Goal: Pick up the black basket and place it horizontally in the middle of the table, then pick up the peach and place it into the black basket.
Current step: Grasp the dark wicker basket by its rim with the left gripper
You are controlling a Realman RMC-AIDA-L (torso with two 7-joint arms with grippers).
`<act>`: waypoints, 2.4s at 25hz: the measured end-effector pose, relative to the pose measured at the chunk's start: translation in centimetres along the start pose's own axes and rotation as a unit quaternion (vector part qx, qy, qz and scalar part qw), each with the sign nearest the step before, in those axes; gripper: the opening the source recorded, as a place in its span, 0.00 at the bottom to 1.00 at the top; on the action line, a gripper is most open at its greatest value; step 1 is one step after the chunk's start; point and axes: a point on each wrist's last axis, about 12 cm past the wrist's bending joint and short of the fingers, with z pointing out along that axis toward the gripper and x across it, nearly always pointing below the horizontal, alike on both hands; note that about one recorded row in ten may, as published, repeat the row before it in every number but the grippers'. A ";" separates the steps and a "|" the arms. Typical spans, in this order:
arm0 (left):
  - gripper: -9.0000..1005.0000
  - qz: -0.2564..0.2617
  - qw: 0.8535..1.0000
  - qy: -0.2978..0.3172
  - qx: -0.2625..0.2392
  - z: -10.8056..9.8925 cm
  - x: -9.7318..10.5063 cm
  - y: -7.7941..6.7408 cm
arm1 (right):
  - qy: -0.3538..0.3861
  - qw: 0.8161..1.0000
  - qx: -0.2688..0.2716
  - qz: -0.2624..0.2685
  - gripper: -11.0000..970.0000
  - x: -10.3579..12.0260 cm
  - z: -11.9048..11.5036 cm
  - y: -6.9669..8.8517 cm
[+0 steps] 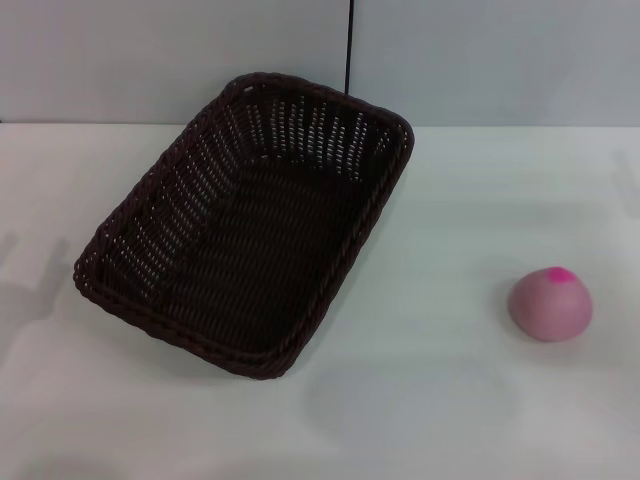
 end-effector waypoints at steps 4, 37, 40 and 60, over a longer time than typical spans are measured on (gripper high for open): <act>0.69 -0.007 1.000 0.004 0.026 0.6 -0.6 0.2 | 0.005 1.000 0.008 0.001 0.72 0.1 -0.4 -0.1; 0.67 0.139 0.874 0.426 0.189 15.4 -16.9 -3.4 | -0.022 0.999 0.004 0.038 0.72 -0.9 -0.3 -0.5; 0.67 0.153 0.847 0.470 0.192 17.3 -16.9 -5.5 | -0.027 0.999 0.019 0.039 0.72 -1.0 -0.7 -0.9; 0.65 0.239 0.784 0.557 0.132 21.0 -12.3 -9.1 | -0.021 0.999 0.025 0.041 0.72 -0.7 -0.5 -0.9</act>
